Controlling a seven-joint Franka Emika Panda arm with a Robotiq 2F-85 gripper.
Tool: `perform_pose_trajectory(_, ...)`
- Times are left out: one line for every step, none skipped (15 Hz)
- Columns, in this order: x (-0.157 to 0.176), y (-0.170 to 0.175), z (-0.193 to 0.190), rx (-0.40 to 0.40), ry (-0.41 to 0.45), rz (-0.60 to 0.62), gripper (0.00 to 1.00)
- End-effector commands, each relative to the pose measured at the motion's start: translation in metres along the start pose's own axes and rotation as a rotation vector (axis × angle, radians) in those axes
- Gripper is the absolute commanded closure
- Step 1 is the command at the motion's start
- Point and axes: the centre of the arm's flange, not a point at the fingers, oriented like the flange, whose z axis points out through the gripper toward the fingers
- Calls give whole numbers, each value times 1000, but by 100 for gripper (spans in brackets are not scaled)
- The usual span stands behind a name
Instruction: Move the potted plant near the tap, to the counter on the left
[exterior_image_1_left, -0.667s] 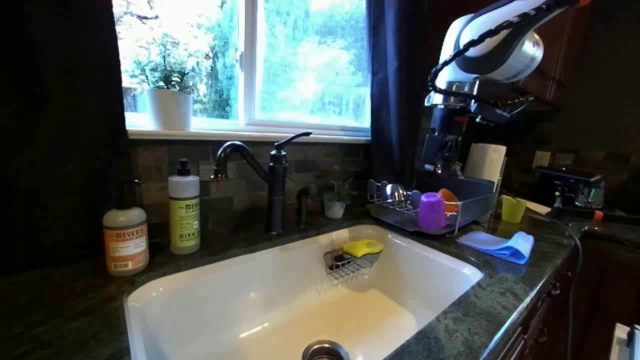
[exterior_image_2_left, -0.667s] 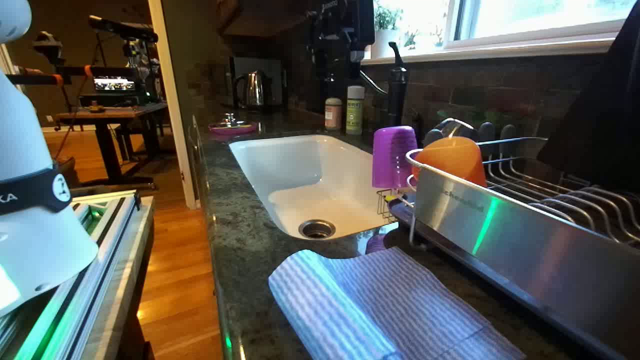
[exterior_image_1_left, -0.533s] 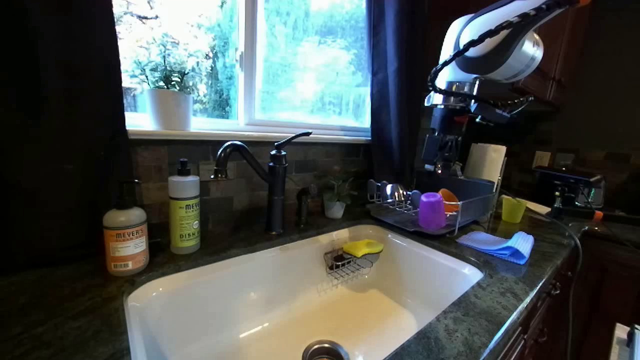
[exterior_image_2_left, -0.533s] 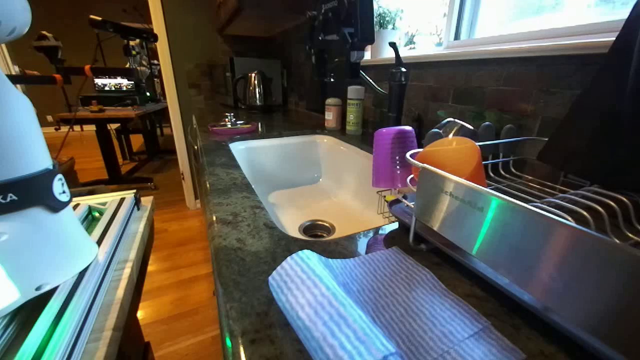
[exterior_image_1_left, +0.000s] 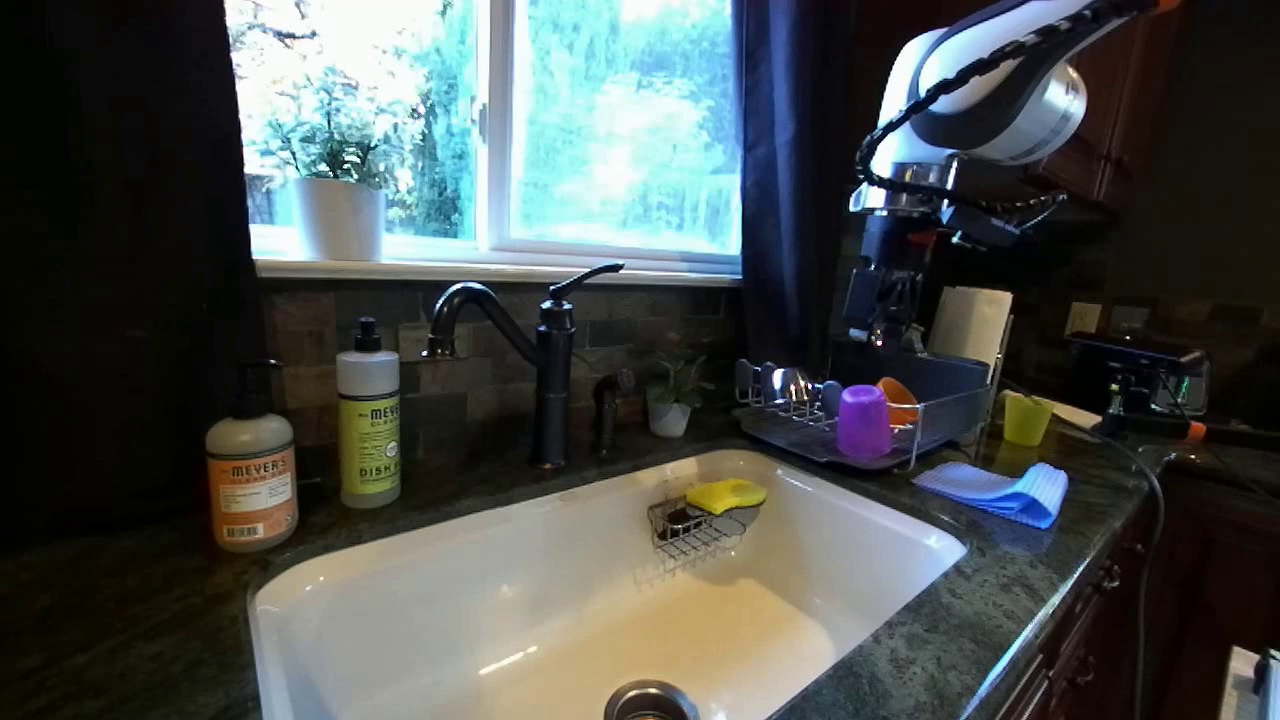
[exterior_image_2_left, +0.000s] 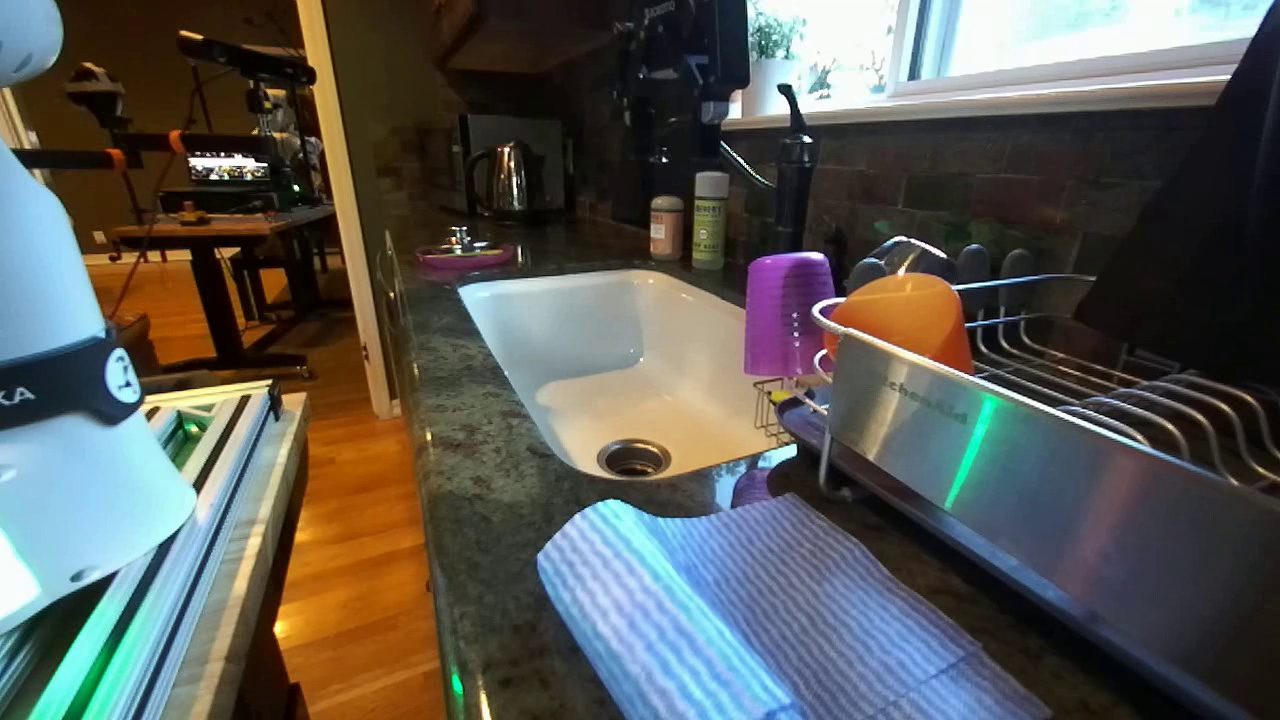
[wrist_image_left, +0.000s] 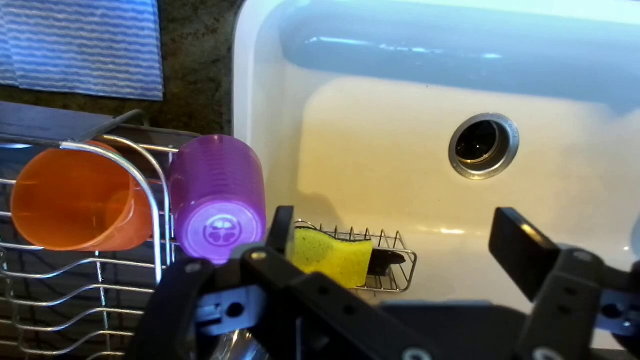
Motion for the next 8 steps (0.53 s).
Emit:
perform_pose_trajectory(16, 1, 1, 0, 59, 0, 0)
perform_pose_trajectory(27, 0, 2, 3, 83, -28, 0)
perform_pose_trajectory(40, -2, 3, -12, 105, -85, 0)
perform_pose_trajectory(49, -4, 4, -18, 127, -144, 0)
perform_pose_trajectory(60, -7, 6, -37, 146, -199, 0)
perform_pose_trajectory(71, -9, 10, -73, 151, -259, 0)
perform_pose_trajectory(81, -12, 13, -86, 153, -315, 0)
perform_pose_trajectory(91, -14, 20, -104, 138, -367, 0)
